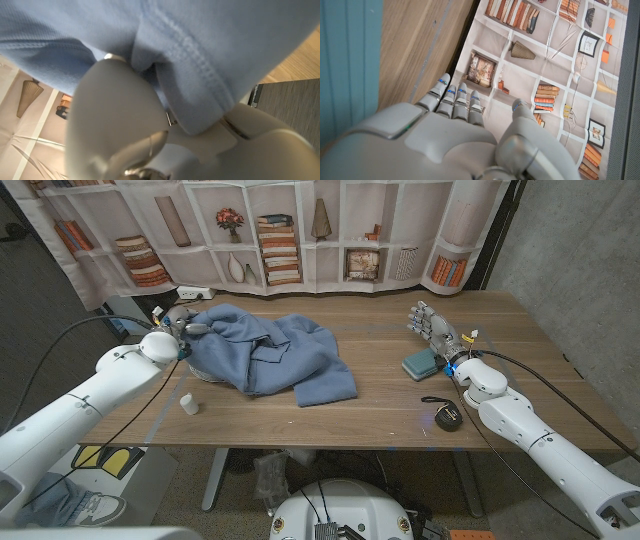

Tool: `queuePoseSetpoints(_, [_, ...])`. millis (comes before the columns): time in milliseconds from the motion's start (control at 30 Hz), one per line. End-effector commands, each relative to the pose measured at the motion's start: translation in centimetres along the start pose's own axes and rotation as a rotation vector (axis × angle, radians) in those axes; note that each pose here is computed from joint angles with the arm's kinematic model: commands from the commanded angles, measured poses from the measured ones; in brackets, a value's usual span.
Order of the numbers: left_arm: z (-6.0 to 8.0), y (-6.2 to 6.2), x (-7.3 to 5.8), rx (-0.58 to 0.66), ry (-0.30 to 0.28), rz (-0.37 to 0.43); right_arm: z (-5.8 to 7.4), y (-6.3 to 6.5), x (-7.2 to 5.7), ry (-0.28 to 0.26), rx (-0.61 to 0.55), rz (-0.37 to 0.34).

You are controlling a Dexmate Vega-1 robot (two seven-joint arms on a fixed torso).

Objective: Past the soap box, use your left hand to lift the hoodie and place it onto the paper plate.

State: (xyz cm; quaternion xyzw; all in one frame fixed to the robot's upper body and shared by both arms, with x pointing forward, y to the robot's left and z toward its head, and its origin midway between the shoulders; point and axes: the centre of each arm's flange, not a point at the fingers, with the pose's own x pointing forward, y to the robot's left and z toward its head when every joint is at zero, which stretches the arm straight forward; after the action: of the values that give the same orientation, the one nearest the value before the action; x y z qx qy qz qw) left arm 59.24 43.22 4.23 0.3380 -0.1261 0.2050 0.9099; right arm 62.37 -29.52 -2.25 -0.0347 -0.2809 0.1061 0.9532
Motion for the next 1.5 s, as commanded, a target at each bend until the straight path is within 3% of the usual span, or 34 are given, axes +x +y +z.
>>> queuePoseSetpoints(33, [0.8, 0.1, -0.6, -0.006, -0.037, 0.033, 0.1, 0.3, -0.1, -0.003, -0.006, 0.009])
queuePoseSetpoints(800, [0.0, -0.6, -1.4, -0.066, -0.069, 0.004, -0.1, 0.1, -0.4, 0.0, 0.002, 0.01])
queuePoseSetpoints(1033, [-0.3, -0.7, -1.8, -0.106, -0.132, -0.008, -0.2, 0.1, -0.7, -0.002, 0.012, 0.009])
queuePoseSetpoints(1500, [-0.2, -0.8, -2.2, -0.089, -0.129, -0.028, -0.6, 0.1, -1.0, 0.0, 0.018, 0.006])
